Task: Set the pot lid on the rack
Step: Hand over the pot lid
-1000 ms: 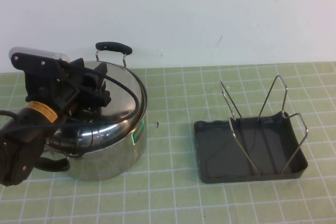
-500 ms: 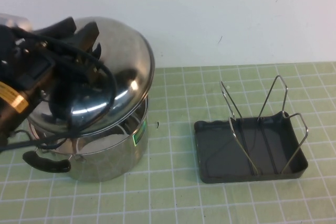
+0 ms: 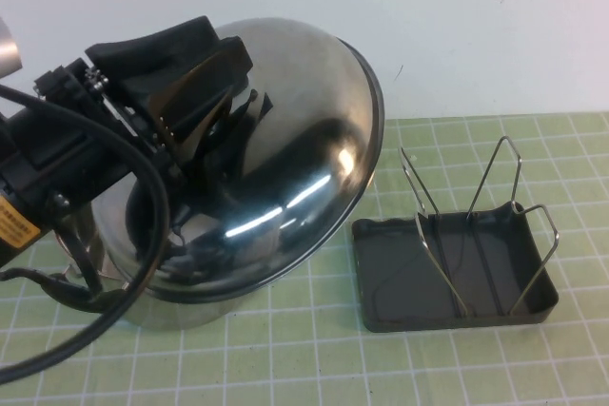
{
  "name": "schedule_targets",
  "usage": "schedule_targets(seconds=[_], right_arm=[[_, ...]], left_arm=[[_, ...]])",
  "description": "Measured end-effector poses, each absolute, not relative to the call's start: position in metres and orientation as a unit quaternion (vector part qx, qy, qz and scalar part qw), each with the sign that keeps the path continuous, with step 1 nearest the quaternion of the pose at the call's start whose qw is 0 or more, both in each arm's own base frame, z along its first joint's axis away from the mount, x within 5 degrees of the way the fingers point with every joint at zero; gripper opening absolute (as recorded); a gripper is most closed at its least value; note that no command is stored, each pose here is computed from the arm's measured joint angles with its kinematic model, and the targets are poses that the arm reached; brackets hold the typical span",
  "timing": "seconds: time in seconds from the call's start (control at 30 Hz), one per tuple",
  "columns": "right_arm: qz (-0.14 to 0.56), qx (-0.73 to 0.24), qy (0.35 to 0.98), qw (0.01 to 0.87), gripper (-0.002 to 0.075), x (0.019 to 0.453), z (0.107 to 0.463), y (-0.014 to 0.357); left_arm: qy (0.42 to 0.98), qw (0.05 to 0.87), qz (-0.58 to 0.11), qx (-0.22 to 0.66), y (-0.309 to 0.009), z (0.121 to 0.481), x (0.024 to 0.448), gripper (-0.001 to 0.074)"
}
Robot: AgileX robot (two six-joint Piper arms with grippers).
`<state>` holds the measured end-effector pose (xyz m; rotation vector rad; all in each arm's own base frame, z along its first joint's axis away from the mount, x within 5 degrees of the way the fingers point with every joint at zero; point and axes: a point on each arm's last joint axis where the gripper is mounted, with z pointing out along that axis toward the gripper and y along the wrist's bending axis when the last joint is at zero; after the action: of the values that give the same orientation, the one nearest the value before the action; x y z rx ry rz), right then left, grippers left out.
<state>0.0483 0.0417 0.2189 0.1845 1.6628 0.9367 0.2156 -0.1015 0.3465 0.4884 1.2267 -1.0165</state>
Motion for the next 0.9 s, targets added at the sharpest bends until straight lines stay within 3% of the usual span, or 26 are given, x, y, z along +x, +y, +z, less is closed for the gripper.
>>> schedule_targets(seconds=[0.2,0.3,0.47,0.53,0.73,0.9], right_arm=[[0.474,-0.017,0.709,0.522,0.0070,0.072,0.267,0.064],[0.513,-0.054,0.720,0.464,0.0181,0.095,0.285,0.077],[0.581,-0.129,0.712,0.373,0.0450,0.136,0.306,0.096],[0.609,-0.148,0.703,0.337,0.0500,0.153,0.310,0.102],[0.629,-0.136,0.716,0.272,0.0537,0.208,0.297,0.116],[0.635,-0.157,0.712,0.255,0.0538,0.229,0.298,0.133]], left_arm=[[0.553,0.655,-0.470,0.210,-0.105,0.335,0.226,0.0310],[0.559,0.651,-0.470,0.207,-0.105,0.331,0.229,0.0310],[0.559,0.650,-0.470,0.211,-0.105,0.331,0.229,0.0310],[0.560,0.648,-0.470,0.213,-0.106,0.330,0.229,0.0310],[0.562,0.644,-0.474,0.212,-0.106,0.330,0.228,0.0310],[0.563,0.642,-0.474,0.212,-0.106,0.329,0.229,0.0310]])
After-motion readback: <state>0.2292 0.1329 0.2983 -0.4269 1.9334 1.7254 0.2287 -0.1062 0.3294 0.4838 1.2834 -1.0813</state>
